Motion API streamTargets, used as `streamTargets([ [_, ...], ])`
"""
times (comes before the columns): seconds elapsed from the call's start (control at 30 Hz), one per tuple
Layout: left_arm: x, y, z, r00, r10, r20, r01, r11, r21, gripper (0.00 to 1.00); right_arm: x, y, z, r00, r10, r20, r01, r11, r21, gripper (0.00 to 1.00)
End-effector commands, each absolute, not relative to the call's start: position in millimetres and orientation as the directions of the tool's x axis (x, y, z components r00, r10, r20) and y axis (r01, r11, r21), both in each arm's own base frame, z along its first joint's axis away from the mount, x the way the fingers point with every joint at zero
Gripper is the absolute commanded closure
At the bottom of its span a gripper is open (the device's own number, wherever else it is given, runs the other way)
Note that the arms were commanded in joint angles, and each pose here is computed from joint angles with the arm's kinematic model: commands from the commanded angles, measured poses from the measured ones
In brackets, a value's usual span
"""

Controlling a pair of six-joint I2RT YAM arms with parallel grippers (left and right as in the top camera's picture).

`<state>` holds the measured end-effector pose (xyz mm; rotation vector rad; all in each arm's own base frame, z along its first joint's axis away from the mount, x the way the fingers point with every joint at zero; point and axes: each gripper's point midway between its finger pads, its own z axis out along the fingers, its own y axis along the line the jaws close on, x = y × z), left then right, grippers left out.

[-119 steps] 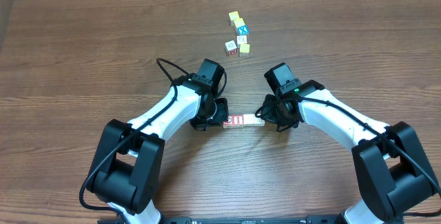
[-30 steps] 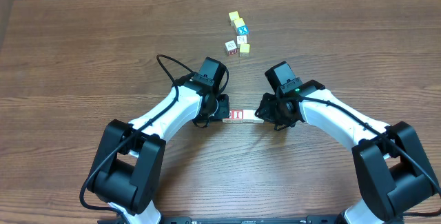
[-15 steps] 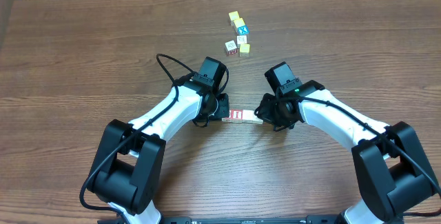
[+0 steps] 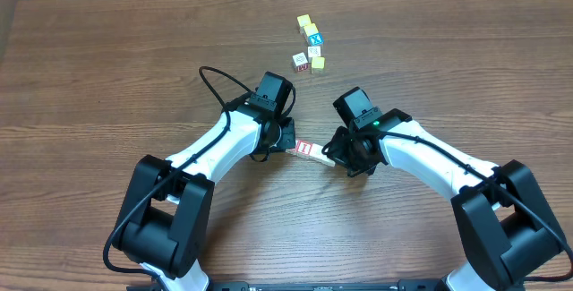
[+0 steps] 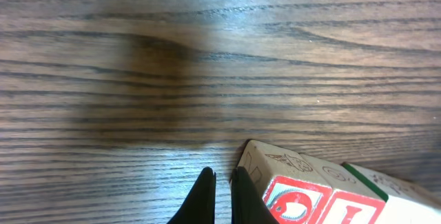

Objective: Flip 5 blocks

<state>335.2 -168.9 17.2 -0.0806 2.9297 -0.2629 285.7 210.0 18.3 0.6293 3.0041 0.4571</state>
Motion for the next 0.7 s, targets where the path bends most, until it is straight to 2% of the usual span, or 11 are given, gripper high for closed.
streamTargets([
  [0.0, 333.0, -189.6, 20.4, -0.984, -0.043, -0.176, 0.003, 0.967, -0.253, 0.96, 271.5, 238.0, 20.8, -0.909, 0.402, 0.108, 0.413, 0.841, 0.348, 0.96],
  [0.33, 343.4, -190.4, 22.9, -0.974, -0.05, -0.221, 0.007, 0.968, -0.252, 0.96, 263.2, 248.7, 21.4, -0.86, 0.485, 0.161, 0.51, 0.792, 0.336, 0.96],
  [0.67, 343.8, -190.7, 23.0, -0.974, -0.05, -0.223, 0.008, 0.968, -0.252, 0.96, 261.2, 248.8, 21.0, -0.856, 0.489, 0.166, 0.516, 0.791, 0.329, 0.96],
])
